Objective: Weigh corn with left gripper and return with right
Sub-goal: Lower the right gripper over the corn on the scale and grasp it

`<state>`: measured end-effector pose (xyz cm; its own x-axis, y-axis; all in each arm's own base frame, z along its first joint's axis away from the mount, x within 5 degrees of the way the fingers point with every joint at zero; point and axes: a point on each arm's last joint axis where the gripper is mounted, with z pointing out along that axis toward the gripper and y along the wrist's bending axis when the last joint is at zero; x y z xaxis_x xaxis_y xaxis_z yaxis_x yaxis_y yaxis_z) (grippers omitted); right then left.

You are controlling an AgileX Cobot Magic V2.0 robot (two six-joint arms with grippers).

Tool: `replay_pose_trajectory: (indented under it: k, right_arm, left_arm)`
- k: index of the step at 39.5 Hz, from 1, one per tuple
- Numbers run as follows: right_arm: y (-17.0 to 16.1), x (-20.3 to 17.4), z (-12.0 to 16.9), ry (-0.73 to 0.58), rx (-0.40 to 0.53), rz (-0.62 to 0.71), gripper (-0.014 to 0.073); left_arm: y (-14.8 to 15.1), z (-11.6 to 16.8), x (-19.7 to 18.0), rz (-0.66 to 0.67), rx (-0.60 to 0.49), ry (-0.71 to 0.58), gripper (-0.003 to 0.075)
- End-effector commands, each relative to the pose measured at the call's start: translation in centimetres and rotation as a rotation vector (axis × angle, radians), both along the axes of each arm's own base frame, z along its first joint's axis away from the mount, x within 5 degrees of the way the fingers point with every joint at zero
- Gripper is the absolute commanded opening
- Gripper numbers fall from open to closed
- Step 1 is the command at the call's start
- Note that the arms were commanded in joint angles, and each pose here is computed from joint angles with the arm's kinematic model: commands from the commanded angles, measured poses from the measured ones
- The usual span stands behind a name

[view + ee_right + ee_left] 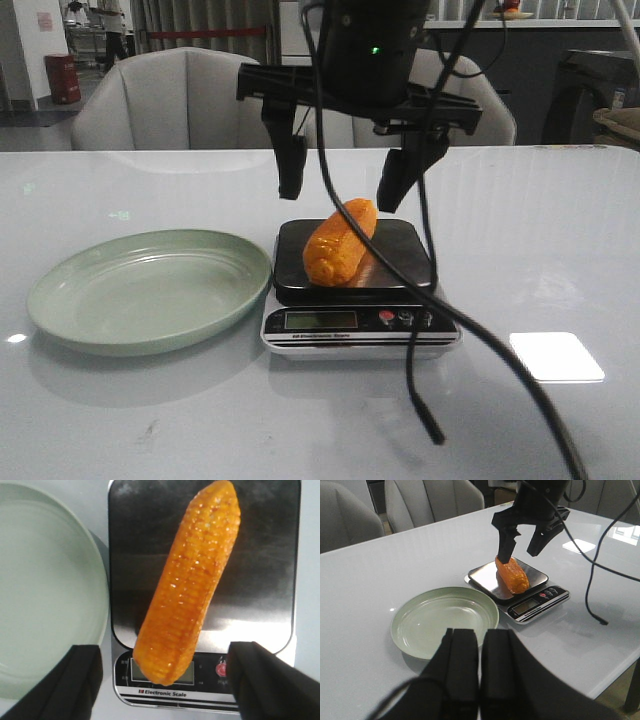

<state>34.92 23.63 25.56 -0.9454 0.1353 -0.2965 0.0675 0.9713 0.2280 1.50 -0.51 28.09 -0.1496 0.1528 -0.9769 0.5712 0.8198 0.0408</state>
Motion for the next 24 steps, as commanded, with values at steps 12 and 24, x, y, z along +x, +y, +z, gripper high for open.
replay_pose_trajectory:
  k: [12, 24]
  right_arm:
    - [0.5, 1.2, -0.8, 0.017, 0.004, -0.089, 0.0438]
    - [1.9, 1.4, 1.1, -0.042, 0.053, -0.047, 0.0205]
  left_arm:
    - [0.2, 1.3, -0.3, -0.004, -0.058, -0.086, 0.0113]
    - [0.2, 1.4, -0.3, -0.006, -0.061, -0.09, 0.0113]
